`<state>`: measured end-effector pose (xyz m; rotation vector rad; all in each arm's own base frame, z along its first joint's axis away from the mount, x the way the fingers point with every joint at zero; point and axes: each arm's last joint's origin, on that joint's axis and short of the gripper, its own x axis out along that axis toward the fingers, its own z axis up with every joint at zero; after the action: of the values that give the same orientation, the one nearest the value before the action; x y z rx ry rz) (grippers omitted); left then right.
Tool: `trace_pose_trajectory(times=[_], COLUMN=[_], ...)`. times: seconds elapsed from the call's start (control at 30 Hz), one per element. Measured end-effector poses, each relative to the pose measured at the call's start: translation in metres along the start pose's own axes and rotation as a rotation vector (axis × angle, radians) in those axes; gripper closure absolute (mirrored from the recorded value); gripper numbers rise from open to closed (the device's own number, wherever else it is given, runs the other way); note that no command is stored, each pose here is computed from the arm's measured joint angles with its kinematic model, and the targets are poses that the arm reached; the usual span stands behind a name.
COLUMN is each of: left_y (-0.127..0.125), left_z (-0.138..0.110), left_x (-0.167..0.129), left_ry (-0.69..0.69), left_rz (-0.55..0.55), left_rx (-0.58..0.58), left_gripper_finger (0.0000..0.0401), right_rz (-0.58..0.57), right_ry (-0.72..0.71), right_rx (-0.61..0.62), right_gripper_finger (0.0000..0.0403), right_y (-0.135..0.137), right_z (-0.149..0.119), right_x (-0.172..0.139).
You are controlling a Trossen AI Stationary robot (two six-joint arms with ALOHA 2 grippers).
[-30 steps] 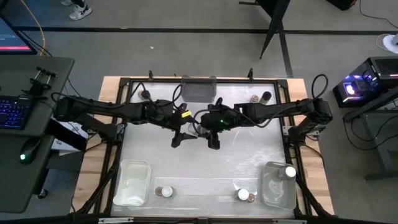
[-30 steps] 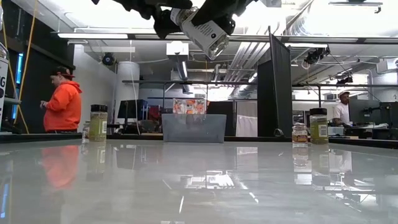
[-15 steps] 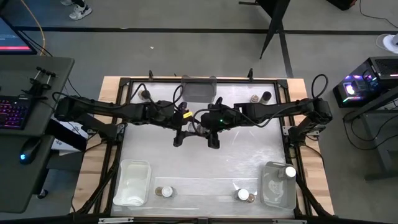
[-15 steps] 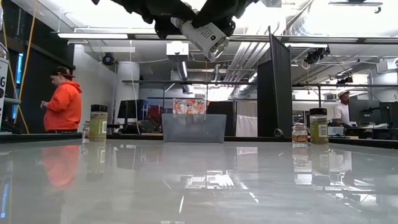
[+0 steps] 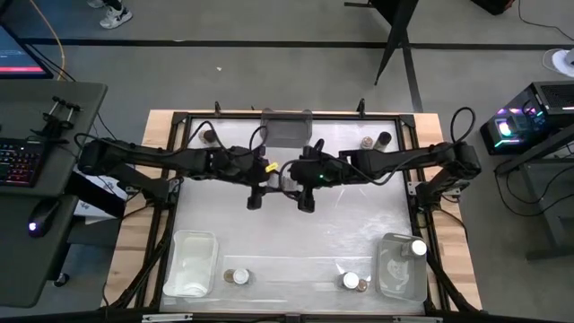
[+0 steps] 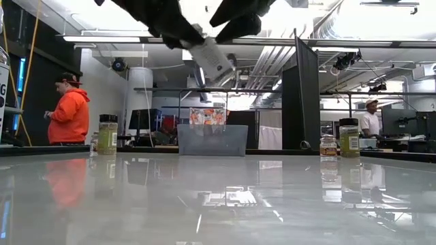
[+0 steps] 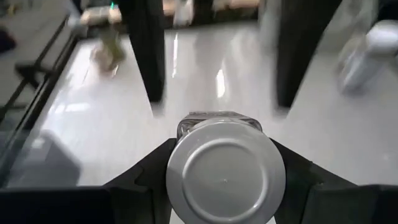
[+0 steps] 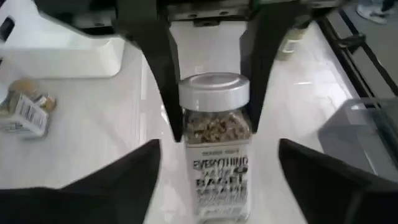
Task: Sort spices by type
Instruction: Put the top white seasoning bottle into the gray bin
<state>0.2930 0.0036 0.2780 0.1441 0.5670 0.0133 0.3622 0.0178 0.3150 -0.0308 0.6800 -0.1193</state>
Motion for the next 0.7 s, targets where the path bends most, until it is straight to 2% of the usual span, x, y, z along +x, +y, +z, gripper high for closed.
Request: trace_pose_trajectory(times=[0.1, 0.2, 0.27, 0.53, 0.7], left_y=[0.002, 0.003, 0.002, -0.005, -0.01], left_z=[-0.001, -0.007, -0.015, -0.05, -0.07], left_x=[-0.008, -0.011, -0.012, -0.004, 0.015], left_ry=[0.022, 0.09, 0.181, 0.536, 0.718], left_rz=[0.029, 0.031, 0.035, -0.014, -0.04], left_rx=[0.015, 0.024, 0.017, -0.194, -0.217], left_gripper_finger=[0.0231, 0.0231, 0.0231, 0.0231, 0.0231], right_rz=[-0.016, -0.046, -0.084, -0.142, -0.147], right_ry=[0.013, 0.035, 0.061, 0.284, 0.298], right_rx=[0.029, 0.057, 0.096, 0.213, 0.24], right_gripper_finger=[0.0043, 0.0034, 0.0033, 0.0031, 0.0031], right_y=[-0.002, -0.004, -0.006, -0.007, -0.006], right_z=[-0.001, -0.003, -0.005, -0.028, -0.03], right_x=[-0.001, -0.007, -0.014, -0.021, -0.021])
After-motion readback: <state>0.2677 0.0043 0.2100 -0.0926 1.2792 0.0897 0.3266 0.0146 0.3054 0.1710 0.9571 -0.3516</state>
